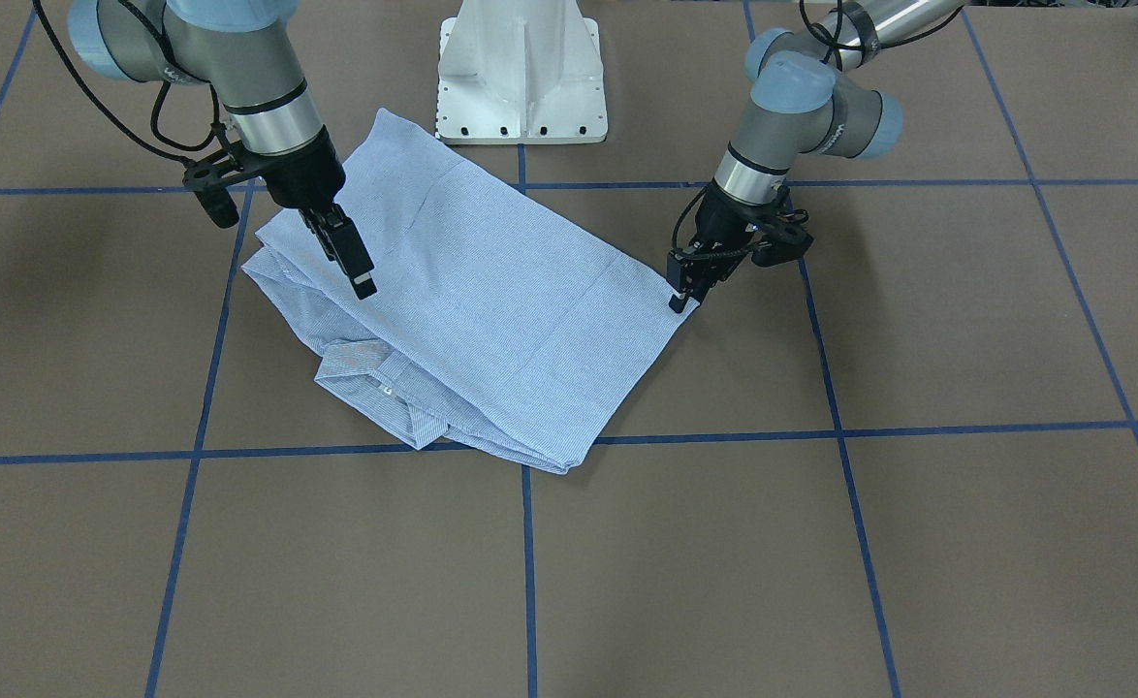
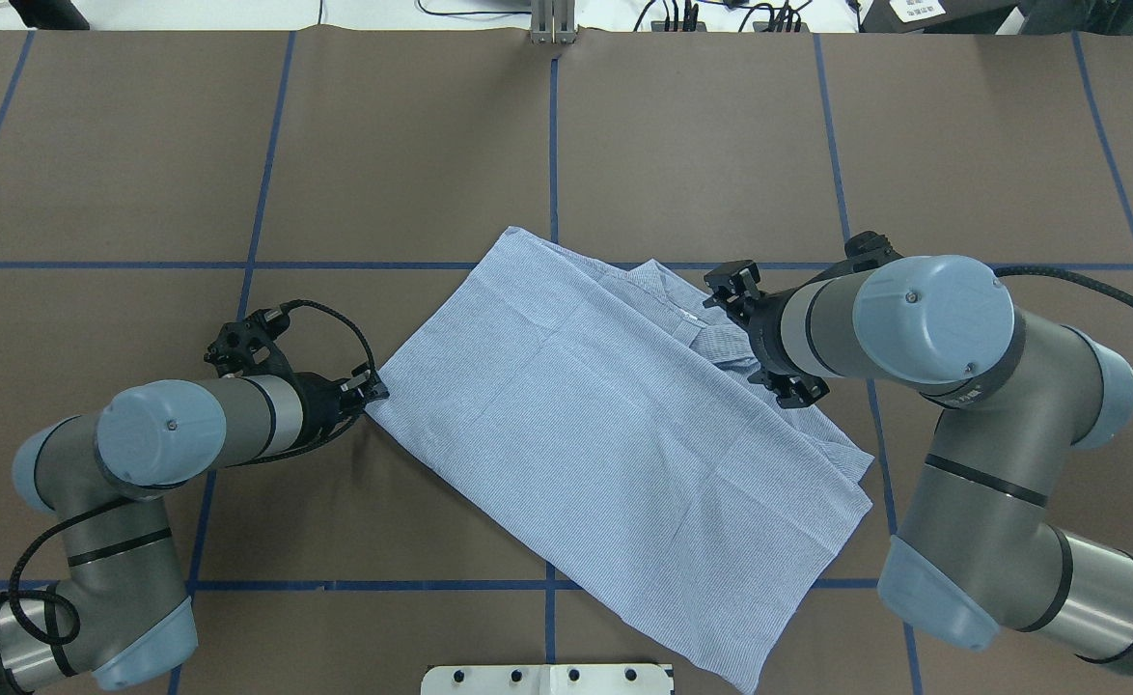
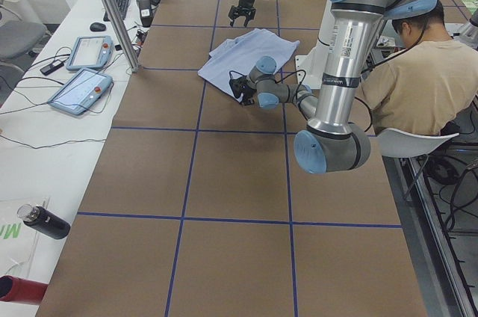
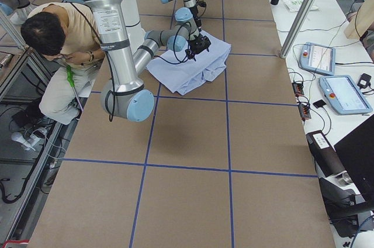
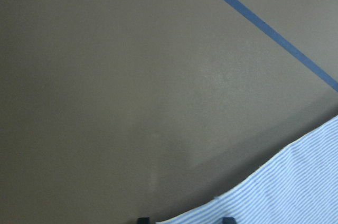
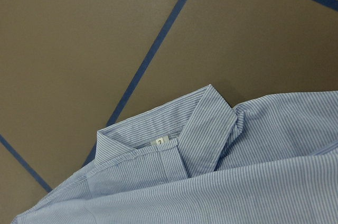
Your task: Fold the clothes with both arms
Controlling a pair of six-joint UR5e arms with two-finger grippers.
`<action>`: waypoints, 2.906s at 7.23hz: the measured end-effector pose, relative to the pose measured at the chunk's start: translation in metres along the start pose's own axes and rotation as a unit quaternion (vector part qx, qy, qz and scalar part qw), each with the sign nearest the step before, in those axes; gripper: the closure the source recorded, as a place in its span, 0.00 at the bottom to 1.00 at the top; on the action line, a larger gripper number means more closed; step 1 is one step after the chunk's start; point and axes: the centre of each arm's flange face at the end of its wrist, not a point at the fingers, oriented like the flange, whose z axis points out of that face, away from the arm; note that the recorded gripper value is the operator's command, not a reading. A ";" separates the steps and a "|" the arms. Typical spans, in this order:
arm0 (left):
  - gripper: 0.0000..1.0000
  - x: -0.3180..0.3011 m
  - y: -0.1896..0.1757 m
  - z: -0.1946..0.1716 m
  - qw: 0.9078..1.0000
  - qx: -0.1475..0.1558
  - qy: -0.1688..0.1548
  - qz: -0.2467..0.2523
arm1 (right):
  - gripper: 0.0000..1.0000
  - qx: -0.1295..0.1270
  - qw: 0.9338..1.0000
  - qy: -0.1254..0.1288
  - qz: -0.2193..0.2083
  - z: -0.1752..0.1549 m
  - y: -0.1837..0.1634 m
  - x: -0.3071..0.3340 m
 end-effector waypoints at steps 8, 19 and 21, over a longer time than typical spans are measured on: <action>1.00 0.121 -0.176 0.070 0.987 0.120 -0.007 0.104 | 0.00 -0.017 1.000 -0.007 -0.003 -0.004 0.023 -0.002; 0.45 0.160 -0.248 0.035 0.990 0.083 0.022 0.115 | 0.14 0.041 0.999 -0.008 -0.034 0.078 0.180 0.132; 0.45 0.155 -0.249 0.036 0.990 0.085 0.018 0.114 | 0.21 0.044 0.999 -0.018 -0.024 0.076 0.175 0.117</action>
